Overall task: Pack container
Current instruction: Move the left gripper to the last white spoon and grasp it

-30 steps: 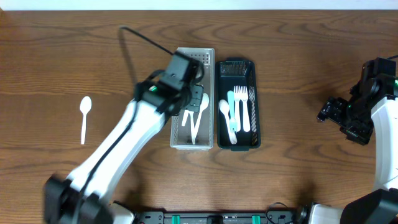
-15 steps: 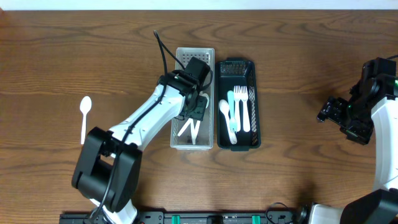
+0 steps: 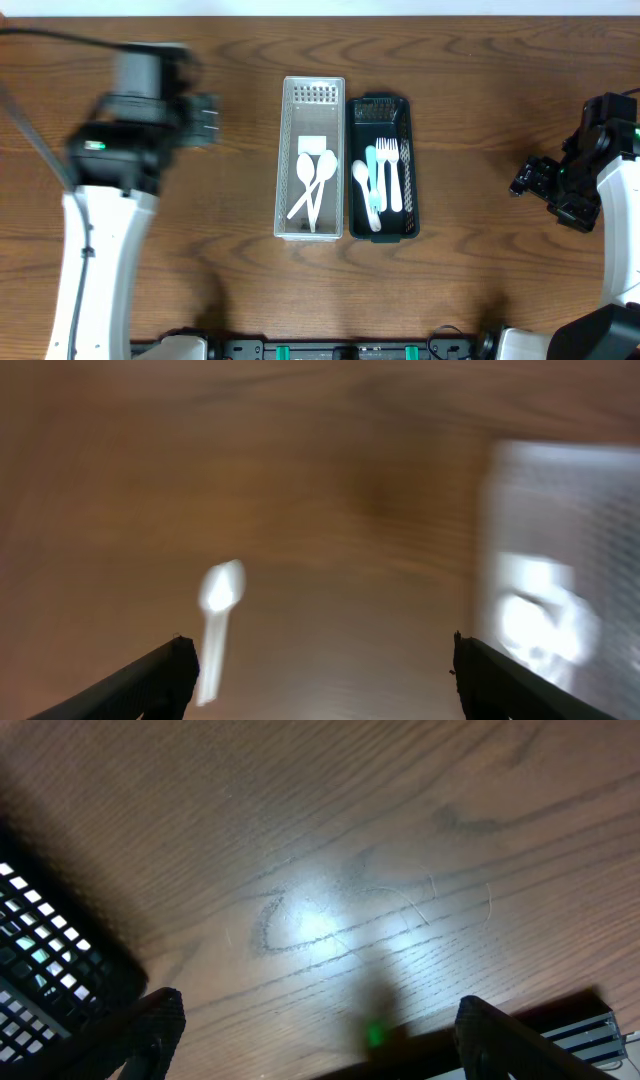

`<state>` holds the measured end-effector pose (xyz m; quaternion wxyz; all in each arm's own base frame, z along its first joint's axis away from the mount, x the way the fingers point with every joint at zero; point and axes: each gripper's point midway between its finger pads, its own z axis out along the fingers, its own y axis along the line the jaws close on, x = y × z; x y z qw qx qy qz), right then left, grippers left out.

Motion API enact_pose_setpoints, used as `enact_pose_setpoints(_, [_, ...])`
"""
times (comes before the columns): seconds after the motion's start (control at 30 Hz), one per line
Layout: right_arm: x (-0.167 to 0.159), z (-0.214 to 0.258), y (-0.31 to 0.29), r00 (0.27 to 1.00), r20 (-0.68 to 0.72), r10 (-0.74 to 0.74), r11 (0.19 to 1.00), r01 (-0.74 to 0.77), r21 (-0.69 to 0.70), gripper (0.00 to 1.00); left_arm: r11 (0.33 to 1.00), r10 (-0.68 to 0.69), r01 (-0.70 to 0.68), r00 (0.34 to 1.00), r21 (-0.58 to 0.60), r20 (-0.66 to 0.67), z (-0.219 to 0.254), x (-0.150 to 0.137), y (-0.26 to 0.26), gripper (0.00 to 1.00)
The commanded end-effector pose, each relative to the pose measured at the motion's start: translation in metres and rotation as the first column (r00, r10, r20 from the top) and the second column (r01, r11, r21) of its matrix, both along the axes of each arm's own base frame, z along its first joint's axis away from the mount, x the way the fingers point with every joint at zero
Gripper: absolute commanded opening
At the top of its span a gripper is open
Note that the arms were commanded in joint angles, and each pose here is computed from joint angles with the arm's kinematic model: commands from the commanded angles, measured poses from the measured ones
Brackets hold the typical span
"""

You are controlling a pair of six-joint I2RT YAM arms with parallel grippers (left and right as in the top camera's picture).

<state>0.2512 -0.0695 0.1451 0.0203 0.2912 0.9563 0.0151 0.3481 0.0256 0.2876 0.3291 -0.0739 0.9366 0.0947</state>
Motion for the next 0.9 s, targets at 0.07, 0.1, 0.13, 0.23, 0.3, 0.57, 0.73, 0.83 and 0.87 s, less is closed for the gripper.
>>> enact_pose_setpoints(0.07, [-0.001,0.004,-0.002,1.0,0.02,0.014,1.0,-0.014,-0.011,0.9,0.97,0.209,-0.221,0.97,-0.097,-0.127,-0.049,0.001,0.086,0.85])
enact_pose_setpoints(0.1, [0.0,0.004,-0.002,1.0,0.02,0.014,1.0,-0.014,-0.011,0.9,0.96,0.234,-0.252,0.961,-0.122,-0.145,-0.058,0.002,0.099,0.85])
enact_pose_setpoints(0.13, [0.0,0.004,-0.002,1.0,0.021,0.014,1.0,-0.014,-0.011,0.9,0.95,0.259,-0.282,0.952,-0.138,-0.165,-0.068,0.004,0.11,0.85])
enact_pose_setpoints(0.23, [0.0,0.004,-0.002,1.0,0.023,0.014,1.0,-0.014,-0.011,0.9,0.928,0.305,-0.346,0.918,-0.137,-0.253,-0.104,0.004,0.141,0.86])
enact_pose_setpoints(0.3, [0.0,0.004,-0.002,1.0,0.023,0.014,1.0,-0.014,-0.011,0.89,0.917,0.315,-0.373,0.893,-0.139,-0.321,-0.131,0.004,0.151,0.85])
enact_pose_setpoints(0.57, [0.002,0.004,-0.003,0.999,0.032,0.015,1.0,-0.014,-0.015,0.9,0.946,0.192,-0.296,0.839,-0.131,-0.509,-0.212,0.012,0.146,0.85])
enact_pose_setpoints(0.73, [0.003,0.004,-0.003,0.999,0.032,0.015,1.0,-0.014,-0.015,0.9,0.967,0.092,-0.213,0.804,-0.14,-0.588,-0.247,0.007,0.143,0.86])
enact_pose_setpoints(0.83, [0.003,0.004,-0.003,0.999,0.034,0.015,1.0,-0.015,-0.017,0.91,0.972,-0.004,-0.14,0.792,-0.188,-0.61,-0.261,0.003,0.134,0.86])
enact_pose_setpoints(0.87, [0.003,0.004,-0.004,0.999,0.035,0.015,1.0,-0.014,-0.02,0.91,0.974,-0.025,-0.121,0.788,-0.194,-0.615,-0.266,0.002,0.132,0.86])
